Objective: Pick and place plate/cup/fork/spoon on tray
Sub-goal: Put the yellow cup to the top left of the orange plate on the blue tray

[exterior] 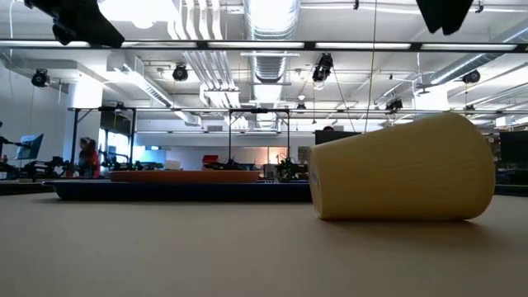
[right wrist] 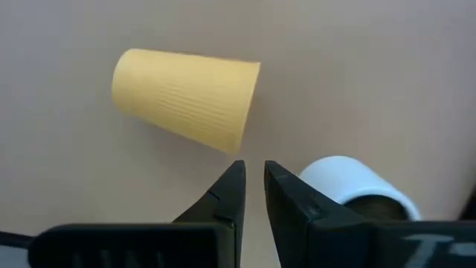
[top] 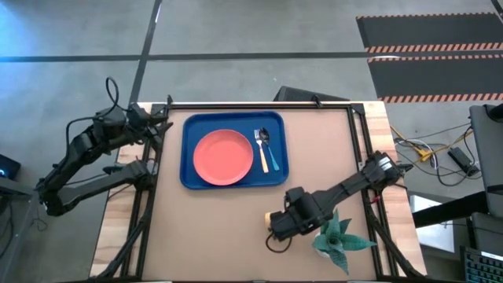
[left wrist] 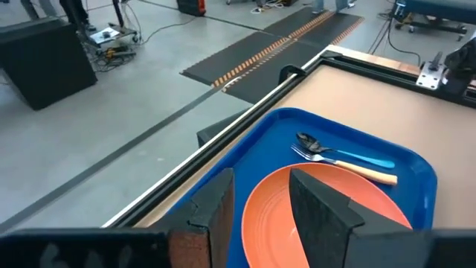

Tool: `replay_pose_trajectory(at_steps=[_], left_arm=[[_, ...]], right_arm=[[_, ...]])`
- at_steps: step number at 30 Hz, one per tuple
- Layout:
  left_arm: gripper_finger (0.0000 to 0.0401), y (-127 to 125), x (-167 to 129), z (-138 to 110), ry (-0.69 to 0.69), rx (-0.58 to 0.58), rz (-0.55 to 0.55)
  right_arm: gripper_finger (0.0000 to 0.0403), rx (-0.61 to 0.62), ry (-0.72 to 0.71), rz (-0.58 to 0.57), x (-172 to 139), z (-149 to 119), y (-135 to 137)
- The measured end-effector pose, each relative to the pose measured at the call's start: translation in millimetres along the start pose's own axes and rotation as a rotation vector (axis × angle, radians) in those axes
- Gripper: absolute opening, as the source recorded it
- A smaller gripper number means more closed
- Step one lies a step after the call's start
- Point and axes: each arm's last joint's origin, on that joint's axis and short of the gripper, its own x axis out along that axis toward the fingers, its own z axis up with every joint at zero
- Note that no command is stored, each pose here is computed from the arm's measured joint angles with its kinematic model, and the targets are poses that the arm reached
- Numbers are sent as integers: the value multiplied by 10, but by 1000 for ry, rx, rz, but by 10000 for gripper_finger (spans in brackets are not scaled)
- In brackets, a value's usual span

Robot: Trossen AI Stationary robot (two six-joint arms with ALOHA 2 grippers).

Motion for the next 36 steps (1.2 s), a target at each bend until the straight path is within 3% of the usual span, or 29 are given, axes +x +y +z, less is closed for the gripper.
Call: replay_pose_trajectory(at_steps=[8,17,29,36], left_arm=[[113,-3,-30,-5,-13,0,-13],[113,-2,-54,-9,-24,-1,-15],[113,-3,-48,-8,-21,-1,-15],[113,-3,-33,-5,-15,-1,-15]], right_arm=[[110,5,45,-16,351,-33,27],[180,6,15,-16,430,-25,21],[187,15,-33,15,829,16,13],[187,27,-138,74,941,64,32]])
